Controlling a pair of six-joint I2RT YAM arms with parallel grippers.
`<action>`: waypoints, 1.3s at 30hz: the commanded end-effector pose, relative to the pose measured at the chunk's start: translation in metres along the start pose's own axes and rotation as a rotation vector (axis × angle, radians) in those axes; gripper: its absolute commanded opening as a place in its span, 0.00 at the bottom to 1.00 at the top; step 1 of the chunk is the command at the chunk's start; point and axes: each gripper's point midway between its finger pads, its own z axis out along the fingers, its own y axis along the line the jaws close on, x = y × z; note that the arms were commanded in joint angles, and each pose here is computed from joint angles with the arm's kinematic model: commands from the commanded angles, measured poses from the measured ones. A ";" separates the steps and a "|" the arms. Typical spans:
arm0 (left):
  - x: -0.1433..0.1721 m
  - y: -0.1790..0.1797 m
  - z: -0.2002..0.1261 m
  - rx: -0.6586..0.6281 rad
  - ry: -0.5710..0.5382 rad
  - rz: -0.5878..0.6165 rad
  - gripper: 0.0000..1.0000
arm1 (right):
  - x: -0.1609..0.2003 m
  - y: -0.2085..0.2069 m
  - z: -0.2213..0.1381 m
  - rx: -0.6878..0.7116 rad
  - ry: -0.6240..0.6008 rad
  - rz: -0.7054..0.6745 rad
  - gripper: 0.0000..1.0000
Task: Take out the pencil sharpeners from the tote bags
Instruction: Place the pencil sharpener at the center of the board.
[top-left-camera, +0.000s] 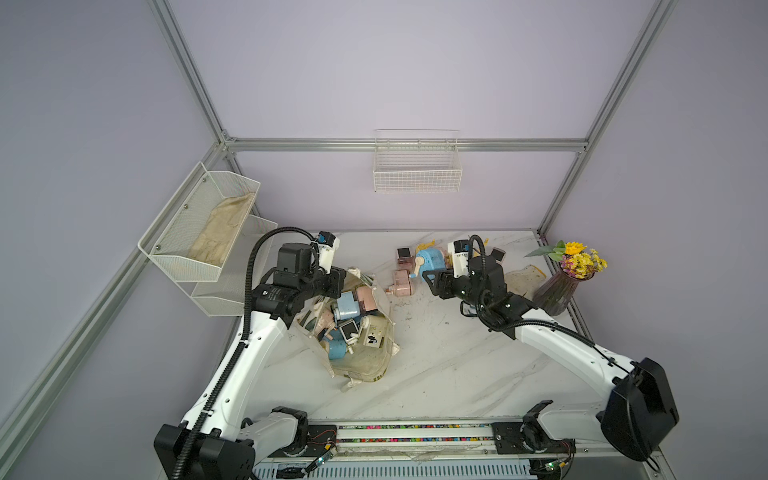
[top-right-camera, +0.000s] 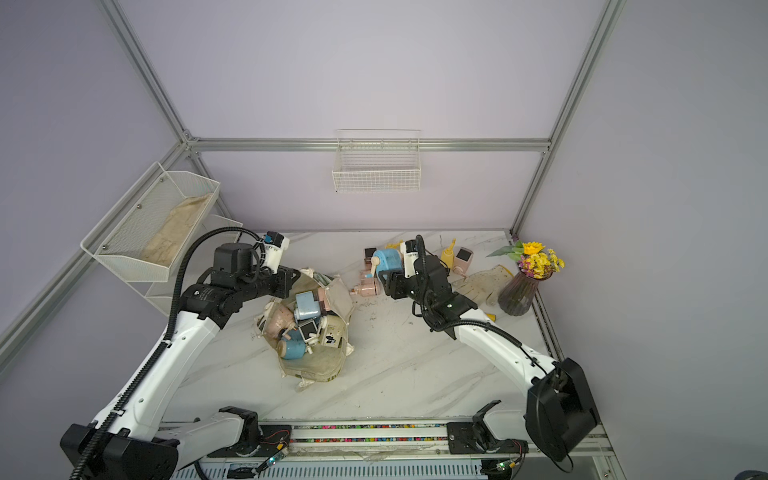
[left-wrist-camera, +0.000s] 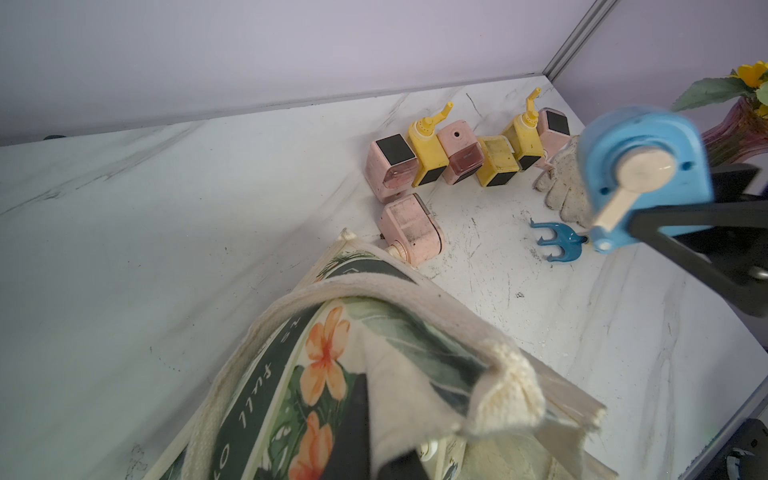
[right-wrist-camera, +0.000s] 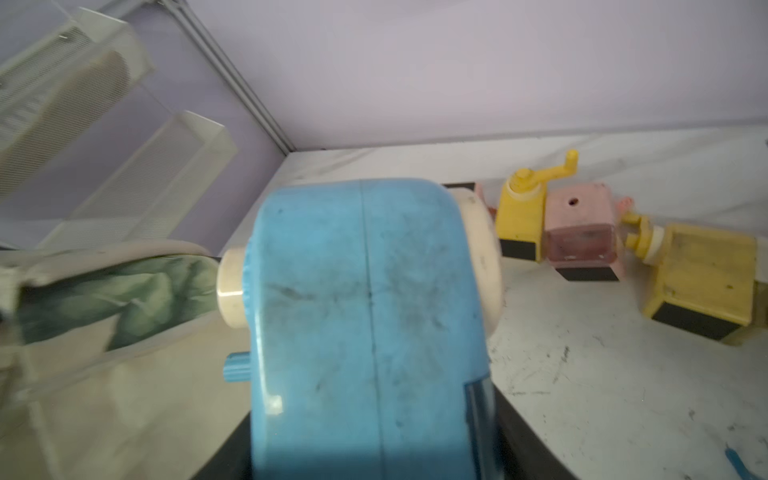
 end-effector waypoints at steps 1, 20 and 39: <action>-0.026 -0.008 -0.016 0.022 -0.131 0.030 0.05 | 0.024 -0.013 0.030 -0.016 0.078 0.075 0.26; -0.025 -0.007 -0.016 0.018 -0.132 0.032 0.05 | 0.061 -0.072 0.121 -0.067 0.200 0.223 0.30; -0.025 -0.007 -0.017 0.019 -0.134 0.034 0.06 | 0.069 -0.077 0.137 -0.087 0.218 0.229 0.93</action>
